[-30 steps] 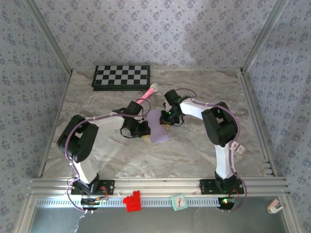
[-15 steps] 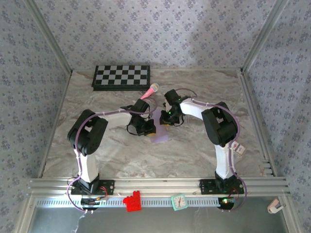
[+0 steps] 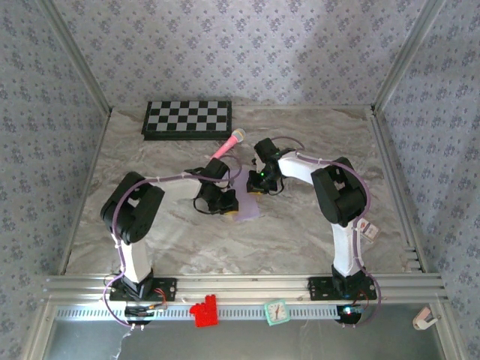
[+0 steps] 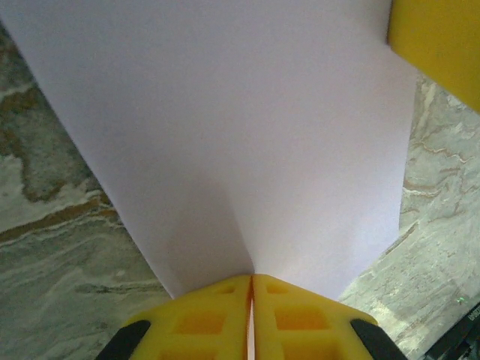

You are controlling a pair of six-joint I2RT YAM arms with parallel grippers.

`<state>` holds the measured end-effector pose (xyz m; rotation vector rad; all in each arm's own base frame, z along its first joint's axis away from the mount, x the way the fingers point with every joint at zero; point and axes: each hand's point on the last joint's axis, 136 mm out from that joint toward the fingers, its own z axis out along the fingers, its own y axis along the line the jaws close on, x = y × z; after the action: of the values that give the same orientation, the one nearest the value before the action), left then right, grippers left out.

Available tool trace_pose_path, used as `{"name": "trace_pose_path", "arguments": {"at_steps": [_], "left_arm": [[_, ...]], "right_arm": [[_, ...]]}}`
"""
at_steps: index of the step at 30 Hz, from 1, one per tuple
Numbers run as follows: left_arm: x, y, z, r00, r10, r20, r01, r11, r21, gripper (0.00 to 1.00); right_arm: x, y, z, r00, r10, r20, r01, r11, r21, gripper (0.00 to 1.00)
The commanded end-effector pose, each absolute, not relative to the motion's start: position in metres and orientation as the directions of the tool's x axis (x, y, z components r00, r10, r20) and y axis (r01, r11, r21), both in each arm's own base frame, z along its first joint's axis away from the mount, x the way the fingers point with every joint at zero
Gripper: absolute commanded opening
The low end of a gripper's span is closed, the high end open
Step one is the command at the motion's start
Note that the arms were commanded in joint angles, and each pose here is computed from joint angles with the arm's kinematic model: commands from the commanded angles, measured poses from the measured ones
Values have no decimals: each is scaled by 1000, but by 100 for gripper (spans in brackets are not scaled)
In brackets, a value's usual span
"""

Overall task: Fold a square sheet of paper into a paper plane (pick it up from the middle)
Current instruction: First fold the square sheet of paper in half at the center of the table.

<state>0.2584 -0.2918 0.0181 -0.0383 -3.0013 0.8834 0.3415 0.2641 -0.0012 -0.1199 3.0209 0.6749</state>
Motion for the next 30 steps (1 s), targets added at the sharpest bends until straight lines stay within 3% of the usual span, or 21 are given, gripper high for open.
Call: {"name": "trace_pose_path", "arguments": {"at_steps": [1, 10, 17, 30], "left_arm": [[224, -266, 2, -995, 32, 100, -14, 905, -426, 10], [221, -258, 19, -998, 47, 49, 24, 916, -402, 10], [247, -290, 54, -996, 48, -80, 84, 836, -543, 10], [227, -283, 11, -994, 94, 51, 59, 879, -473, 10]], "right_arm": [[277, 160, -106, -979, 29, 201, 26, 999, -21, 17], [276, 160, -107, -979, 37, 202, 34, 999, -19, 17], [277, 160, -106, -980, 39, 196, 36, 999, -17, 17], [276, 161, -108, -979, 48, 197, 46, 999, -11, 17]]}}
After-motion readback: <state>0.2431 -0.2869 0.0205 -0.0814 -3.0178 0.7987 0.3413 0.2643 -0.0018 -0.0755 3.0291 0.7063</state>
